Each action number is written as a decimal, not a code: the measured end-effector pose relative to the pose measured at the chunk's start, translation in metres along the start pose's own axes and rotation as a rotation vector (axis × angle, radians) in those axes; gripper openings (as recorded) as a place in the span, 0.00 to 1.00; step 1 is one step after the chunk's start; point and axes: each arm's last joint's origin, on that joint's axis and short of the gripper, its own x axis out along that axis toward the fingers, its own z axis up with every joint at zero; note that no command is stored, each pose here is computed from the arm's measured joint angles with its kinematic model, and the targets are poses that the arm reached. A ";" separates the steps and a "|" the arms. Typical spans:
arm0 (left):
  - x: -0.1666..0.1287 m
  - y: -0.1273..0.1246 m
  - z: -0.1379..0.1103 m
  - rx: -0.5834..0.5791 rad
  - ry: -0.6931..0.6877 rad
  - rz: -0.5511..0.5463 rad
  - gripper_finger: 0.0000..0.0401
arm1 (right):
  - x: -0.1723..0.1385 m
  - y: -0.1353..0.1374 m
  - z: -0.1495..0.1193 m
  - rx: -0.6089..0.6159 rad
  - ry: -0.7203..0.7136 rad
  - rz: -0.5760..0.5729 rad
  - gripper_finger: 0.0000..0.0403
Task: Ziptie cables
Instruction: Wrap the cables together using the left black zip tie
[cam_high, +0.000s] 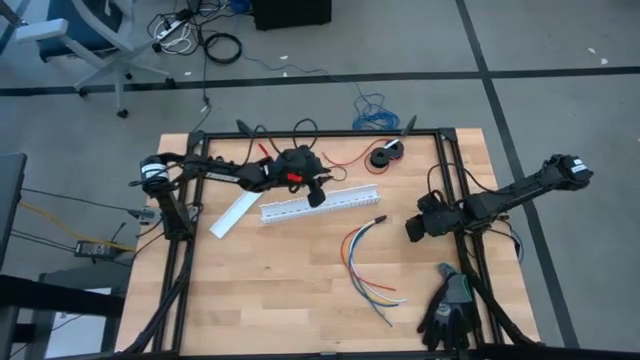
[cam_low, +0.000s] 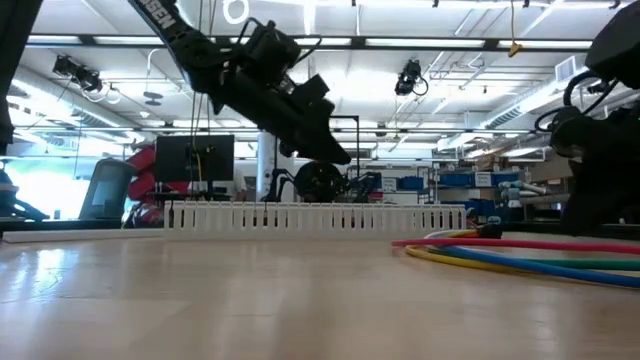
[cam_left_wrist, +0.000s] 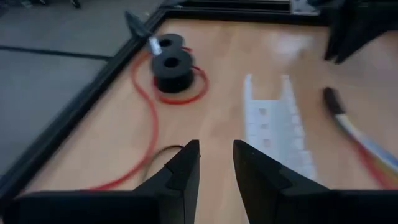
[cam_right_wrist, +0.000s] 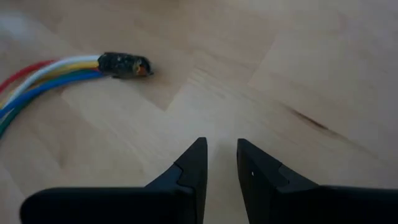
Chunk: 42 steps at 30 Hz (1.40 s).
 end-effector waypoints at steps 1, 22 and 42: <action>0.000 0.003 -0.004 0.010 0.015 0.018 0.26 | -0.001 0.000 -0.001 -0.006 -0.013 -0.004 0.18; -0.011 0.077 -0.047 -0.280 0.369 0.141 0.26 | 0.000 0.005 -0.001 -0.037 -0.112 0.000 0.19; 0.028 0.065 -0.059 -0.430 0.553 0.214 0.26 | 0.000 0.005 0.001 -0.031 -0.163 -0.007 0.18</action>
